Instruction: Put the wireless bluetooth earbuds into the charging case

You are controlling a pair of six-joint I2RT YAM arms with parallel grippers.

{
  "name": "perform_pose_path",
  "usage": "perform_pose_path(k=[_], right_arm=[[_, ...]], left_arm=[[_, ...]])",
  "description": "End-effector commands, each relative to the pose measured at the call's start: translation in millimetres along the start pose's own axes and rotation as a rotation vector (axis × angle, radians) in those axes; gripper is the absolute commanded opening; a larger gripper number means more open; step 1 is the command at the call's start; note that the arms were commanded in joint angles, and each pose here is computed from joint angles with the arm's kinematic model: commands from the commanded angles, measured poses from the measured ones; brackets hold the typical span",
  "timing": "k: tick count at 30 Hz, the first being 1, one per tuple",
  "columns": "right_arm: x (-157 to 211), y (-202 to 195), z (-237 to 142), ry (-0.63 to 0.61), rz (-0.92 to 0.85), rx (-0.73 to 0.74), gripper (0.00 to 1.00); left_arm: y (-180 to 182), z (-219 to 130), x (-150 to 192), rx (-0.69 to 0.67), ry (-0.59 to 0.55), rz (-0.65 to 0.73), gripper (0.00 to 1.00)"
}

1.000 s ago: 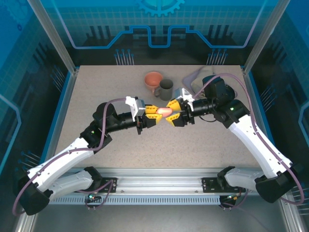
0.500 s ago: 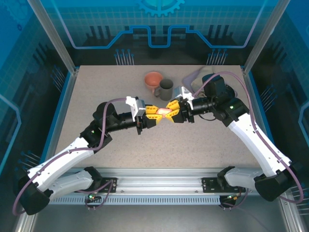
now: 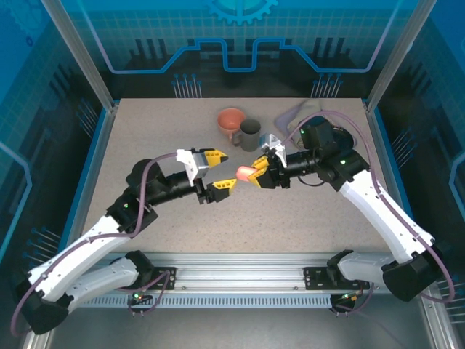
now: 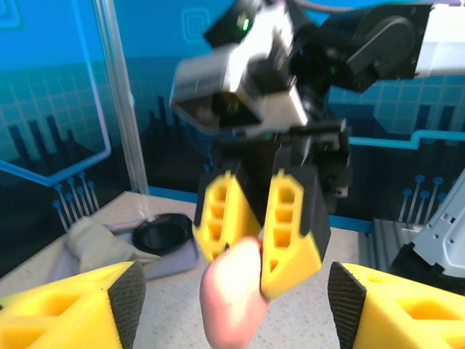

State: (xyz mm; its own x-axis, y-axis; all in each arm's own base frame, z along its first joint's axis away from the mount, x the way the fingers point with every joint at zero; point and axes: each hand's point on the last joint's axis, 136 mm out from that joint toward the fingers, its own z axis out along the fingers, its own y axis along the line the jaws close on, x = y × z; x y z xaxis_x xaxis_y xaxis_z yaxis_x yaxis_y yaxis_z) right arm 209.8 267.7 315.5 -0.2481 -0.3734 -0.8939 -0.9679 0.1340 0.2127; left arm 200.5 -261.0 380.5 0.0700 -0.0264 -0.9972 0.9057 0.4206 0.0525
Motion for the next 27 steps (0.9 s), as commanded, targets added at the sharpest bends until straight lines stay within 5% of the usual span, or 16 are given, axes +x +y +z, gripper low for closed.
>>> perform_pose_path(k=[1, 10, 15, 27], right_arm=[[30.6, -15.8, 12.2, 0.084, 0.15, 0.023, 0.27], [96.6, -46.4, 60.0, 0.238, 0.449, -0.011, 0.24], [132.3, -58.6, 89.3, 0.327, 0.587, -0.037, 0.23], [189.4, -75.7, 133.7, 0.467, 0.754, -0.074, 0.22]], left_arm=[[3.7, -14.1, -8.8, -0.062, -0.015, 0.052, 0.72], [4.1, -29.7, -19.4, -0.106, -0.036, 0.073, 0.76], [3.1, -28.2, -19.5, -0.097, -0.038, 0.066, 0.91], [5.2, -25.3, 2.9, -0.101, 0.025, 0.046, 0.99]])
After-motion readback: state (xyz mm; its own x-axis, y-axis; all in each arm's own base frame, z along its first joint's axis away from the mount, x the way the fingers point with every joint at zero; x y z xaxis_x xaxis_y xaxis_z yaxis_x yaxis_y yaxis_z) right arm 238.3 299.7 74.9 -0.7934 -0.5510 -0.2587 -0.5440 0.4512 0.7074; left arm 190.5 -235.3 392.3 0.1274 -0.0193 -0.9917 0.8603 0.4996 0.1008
